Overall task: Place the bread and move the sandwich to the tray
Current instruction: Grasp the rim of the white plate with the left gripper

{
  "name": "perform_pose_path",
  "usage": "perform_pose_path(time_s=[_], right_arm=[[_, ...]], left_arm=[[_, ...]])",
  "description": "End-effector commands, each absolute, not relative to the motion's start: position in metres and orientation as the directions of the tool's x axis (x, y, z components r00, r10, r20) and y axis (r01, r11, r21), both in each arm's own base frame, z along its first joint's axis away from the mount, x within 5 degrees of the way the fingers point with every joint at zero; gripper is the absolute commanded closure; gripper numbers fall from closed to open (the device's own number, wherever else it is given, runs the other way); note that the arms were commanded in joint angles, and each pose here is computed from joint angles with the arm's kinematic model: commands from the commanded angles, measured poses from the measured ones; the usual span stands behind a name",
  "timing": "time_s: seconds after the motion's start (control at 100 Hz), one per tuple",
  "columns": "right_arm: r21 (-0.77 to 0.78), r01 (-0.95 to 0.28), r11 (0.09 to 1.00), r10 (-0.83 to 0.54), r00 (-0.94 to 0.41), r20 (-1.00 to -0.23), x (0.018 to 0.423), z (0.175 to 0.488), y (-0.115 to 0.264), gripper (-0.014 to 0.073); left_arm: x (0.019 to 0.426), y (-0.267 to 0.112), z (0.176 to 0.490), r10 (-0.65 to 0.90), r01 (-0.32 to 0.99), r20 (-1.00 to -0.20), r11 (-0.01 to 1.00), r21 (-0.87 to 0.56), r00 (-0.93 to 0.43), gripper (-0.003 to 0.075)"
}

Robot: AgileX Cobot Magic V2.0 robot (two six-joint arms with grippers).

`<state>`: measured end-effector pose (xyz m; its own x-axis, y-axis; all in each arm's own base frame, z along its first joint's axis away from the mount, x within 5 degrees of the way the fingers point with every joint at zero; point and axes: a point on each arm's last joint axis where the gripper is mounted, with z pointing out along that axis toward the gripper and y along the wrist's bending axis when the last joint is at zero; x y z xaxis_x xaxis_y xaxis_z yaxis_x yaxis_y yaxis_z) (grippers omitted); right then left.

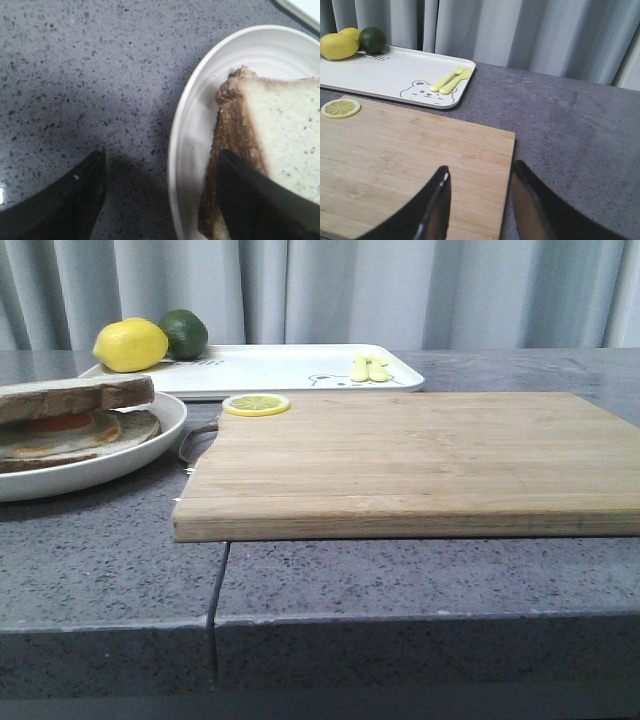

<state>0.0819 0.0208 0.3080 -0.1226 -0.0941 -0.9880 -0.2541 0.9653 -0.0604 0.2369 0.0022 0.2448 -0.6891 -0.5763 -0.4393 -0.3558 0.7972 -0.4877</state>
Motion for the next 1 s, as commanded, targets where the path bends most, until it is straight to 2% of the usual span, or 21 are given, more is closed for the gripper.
perform_pose_path(time_s=[0.0,0.18,0.33,0.57,0.73,0.99], right_arm=[[-0.068,-0.241,0.968,-0.077,-0.030,-0.997,0.082,0.323,0.020,0.0281],[-0.068,-0.241,0.968,-0.077,-0.030,-0.997,0.082,0.323,0.020,0.0281],[-0.068,-0.241,0.968,-0.077,-0.030,-0.997,0.082,0.323,0.020,0.0281],[-0.068,-0.241,0.968,-0.077,-0.030,-0.997,0.082,0.323,0.020,0.0281],[-0.068,-0.241,0.968,-0.077,-0.030,-0.997,0.082,0.323,0.020,0.0281],[-0.068,-0.241,0.968,-0.077,-0.030,-0.997,0.082,0.323,0.020,0.0281]], left_arm=[[0.245,0.002,0.258,-0.596,-0.339,-0.484,0.785,-0.519,-0.641,0.0316],[0.249,0.002,0.250,-0.607,-0.360,-0.455,0.775,-0.519,-0.652,0.0361],[0.251,0.001,0.247,-0.623,-0.373,-0.435,0.761,-0.532,-0.650,0.0427],[0.251,0.000,0.247,-0.634,-0.378,-0.420,0.748,-0.545,-0.649,0.0589],[0.251,-0.001,0.248,-0.661,-0.390,-0.399,0.721,-0.573,-0.636,0.0738],[0.254,-0.003,0.254,-0.709,-0.401,-0.371,0.668,-0.627,-0.600,0.0739]])
